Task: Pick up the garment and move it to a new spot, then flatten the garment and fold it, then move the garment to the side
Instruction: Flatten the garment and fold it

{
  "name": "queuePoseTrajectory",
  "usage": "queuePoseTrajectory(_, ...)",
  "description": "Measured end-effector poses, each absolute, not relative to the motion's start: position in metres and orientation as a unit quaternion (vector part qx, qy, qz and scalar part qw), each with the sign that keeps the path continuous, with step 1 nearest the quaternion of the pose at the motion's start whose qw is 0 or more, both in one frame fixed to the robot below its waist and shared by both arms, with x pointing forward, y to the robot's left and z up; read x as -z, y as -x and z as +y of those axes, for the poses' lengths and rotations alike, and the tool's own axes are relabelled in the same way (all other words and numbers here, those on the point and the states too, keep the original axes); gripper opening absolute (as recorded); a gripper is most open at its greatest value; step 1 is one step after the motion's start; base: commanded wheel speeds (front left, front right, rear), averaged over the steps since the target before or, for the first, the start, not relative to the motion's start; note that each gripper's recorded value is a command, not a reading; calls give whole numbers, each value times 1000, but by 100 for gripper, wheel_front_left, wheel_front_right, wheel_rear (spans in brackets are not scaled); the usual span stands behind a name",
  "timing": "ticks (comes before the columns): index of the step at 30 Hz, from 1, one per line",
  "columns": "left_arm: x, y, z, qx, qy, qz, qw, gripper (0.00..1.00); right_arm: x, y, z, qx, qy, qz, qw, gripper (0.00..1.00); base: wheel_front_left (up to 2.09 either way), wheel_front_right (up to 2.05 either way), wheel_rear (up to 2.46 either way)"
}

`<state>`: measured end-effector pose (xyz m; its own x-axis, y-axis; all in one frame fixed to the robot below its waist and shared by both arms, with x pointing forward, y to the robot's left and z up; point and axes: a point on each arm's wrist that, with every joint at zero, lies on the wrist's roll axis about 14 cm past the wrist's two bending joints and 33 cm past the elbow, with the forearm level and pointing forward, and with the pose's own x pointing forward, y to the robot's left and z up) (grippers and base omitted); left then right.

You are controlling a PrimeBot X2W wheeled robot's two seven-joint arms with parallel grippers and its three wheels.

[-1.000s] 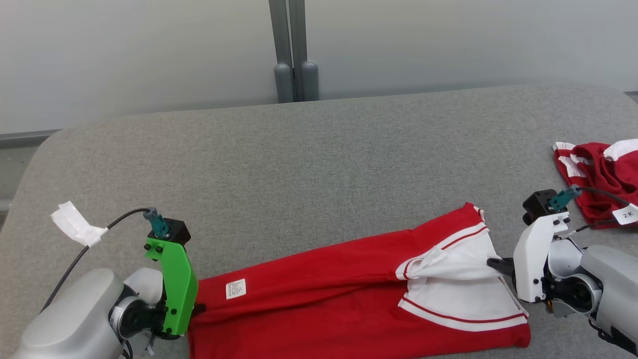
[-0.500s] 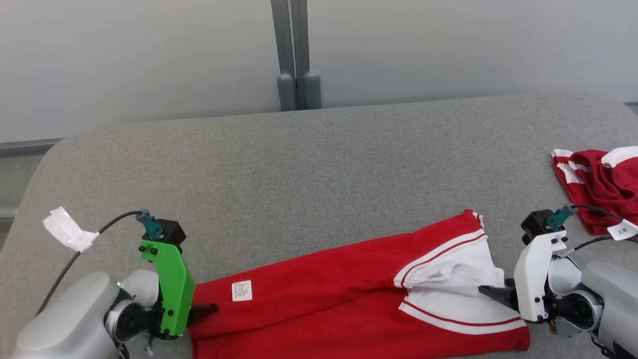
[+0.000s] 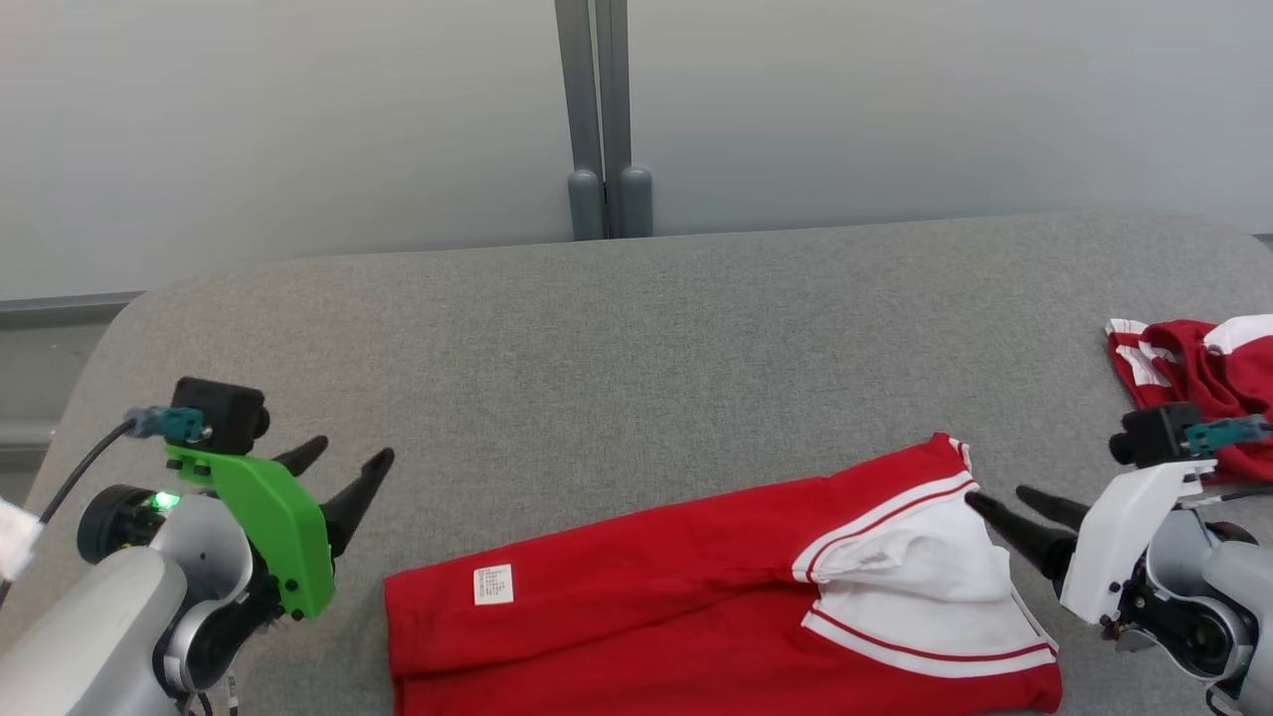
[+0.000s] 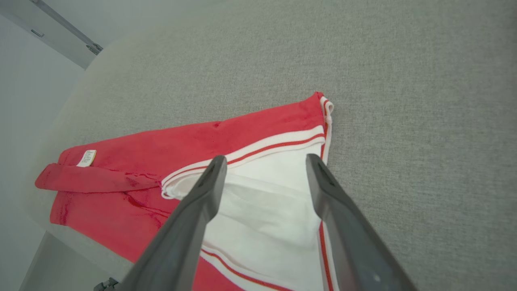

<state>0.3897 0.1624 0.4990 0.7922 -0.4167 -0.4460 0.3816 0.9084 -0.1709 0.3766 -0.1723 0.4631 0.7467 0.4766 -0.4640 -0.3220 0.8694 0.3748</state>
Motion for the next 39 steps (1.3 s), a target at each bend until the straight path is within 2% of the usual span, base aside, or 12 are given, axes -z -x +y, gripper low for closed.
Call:
queuePoseTrajectory(5, -528, -392, 182, 151, 36, 131, 979, 100, -508, -394, -192, -188, -163, 135, 959, 100, 0, 0, 0)
queuePoseTrajectory(8, -541, -388, 194, 107, 49, 70, 991, 100, -521, -402, -208, -166, -157, 89, 970, 100, 0, 0, 0)
queuePoseTrajectory(12, -547, -378, 209, 54, 66, 8, 996, 100, -554, -416, -223, -124, -177, 1, 976, 100, 0, 0, 0)
queuePoseTrajectory(16, -542, -365, 213, 23, 98, -9, 995, 100, -546, -402, -227, -84, -185, -39, 978, 100, 0, 0, 0)
queuePoseTrajectory(24, -546, -351, 220, -34, 104, -53, 993, 100, -520, -370, -210, -47, -174, -48, 982, 100, 0, 0, 0)
queuePoseTrajectory(39, -513, -334, 216, -42, 88, -40, 994, 100, -494, -365, -188, -70, -134, -8, 988, 100, 0, 0, 0)
